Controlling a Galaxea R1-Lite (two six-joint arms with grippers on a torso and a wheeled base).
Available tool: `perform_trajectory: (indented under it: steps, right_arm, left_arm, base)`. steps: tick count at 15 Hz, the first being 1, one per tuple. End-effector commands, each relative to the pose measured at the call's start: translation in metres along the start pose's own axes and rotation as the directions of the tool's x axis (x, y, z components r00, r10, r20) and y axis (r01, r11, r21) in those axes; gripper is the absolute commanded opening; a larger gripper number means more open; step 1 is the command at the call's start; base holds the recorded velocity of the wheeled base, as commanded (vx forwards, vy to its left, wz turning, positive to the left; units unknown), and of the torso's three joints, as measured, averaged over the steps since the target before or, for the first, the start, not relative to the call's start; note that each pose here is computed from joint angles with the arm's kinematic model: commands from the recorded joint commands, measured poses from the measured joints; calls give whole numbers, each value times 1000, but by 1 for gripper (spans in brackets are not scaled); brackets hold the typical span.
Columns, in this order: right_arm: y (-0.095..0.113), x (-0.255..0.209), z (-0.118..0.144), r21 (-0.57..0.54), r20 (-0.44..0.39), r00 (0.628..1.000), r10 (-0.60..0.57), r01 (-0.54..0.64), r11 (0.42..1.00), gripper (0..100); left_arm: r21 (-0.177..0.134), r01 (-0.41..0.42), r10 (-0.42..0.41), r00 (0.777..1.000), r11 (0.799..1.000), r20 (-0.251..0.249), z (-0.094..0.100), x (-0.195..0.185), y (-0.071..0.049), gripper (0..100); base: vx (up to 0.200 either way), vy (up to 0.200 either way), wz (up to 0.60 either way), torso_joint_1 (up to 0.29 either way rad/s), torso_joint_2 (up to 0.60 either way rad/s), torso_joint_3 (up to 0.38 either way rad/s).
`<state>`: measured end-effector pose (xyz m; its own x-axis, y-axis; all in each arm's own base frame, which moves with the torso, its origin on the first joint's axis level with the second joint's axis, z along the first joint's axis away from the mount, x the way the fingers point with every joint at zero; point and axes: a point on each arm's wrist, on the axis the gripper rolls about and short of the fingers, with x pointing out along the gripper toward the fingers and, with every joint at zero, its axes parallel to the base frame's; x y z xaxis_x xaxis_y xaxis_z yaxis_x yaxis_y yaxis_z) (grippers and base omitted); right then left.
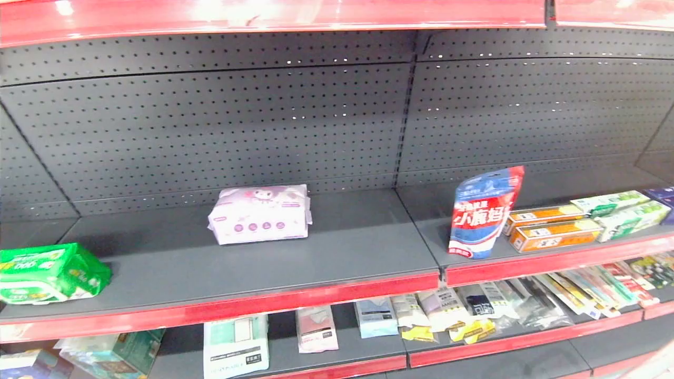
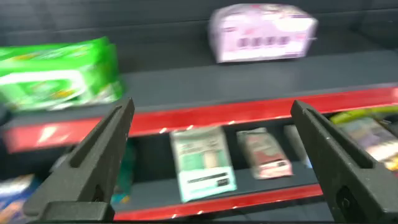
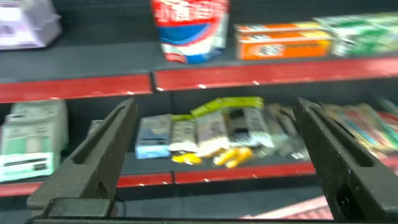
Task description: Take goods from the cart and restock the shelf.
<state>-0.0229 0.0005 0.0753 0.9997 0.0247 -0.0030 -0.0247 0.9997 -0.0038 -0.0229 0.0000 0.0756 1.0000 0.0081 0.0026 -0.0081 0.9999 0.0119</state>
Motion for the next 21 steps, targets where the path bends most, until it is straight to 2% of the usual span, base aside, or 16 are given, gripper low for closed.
perform_trajectory:
  steps: [1, 8, 14, 16, 17, 18, 19, 20, 21]
  right_arm:
    - [0, 0, 0, -1, 0, 1000, 1, -1, 1000, 100]
    - [0, 0, 0, -1, 0, 1000, 3, -3, 1000, 100]
    - [0, 0, 0, -4, -5, 1000, 9, -9, 1000, 100]
    - [0, 3, 1, -4, -44, 999, 20, -20, 1000, 100]
    - [0, 4, 1, 40, -48, 999, 15, -13, 999, 100]
    - [-1, 3, 2, 36, -41, 999, 6, -5, 999, 100]
    - [-1, 3, 17, 15, -22, 1000, 8, -7, 1000, 100]
    - [-2, 18, 82, 72, -45, 999, -8, 11, 997, 100]
    - [-3, 37, 134, 177, -26, 998, -54, 58, 983, 100]
  left_arm:
    - [0, -1, 1, 1000, 1000, -1, 0, 0, 0, 100]
    - [0, -1, 1, 1000, 1000, -1, 0, 0, 0, 100]
    - [0, -1, 1, 1000, 1000, -1, 0, 0, 0, 100]
    - [-1, -1, 1, 1000, 1000, -3, 0, 0, 0, 100]
    - [0, -1, 1, 1000, 1000, -3, 0, 0, 0, 100]
    - [-1, -1, 1, 1000, 1000, -3, 0, 0, 0, 100]
    - [-1, -1, 1, 1000, 1000, -3, 0, 0, 0, 100]
    - [-1, -1, 1, 1000, 1000, -3, 0, 0, 0, 100]
    - [-1, -1, 1, 1000, 1000, -3, 0, 0, 0, 100]
  base:
    - [0, 0, -600, 7, 7, -7]
    - [0, 0, -600, 0, 2, 3]
    - [0, 0, 0, 0, 0, 0]
    - [0, 0, 0, 0, 0, 0]
    - [0, 0, 0, 0, 0, 0]
    - [0, 0, 0, 0, 0, 0]
    - [0, 0, 0, 0, 0, 0]
    - [0, 0, 0, 0, 0, 0]
    - [0, 0, 0, 0, 0, 0]
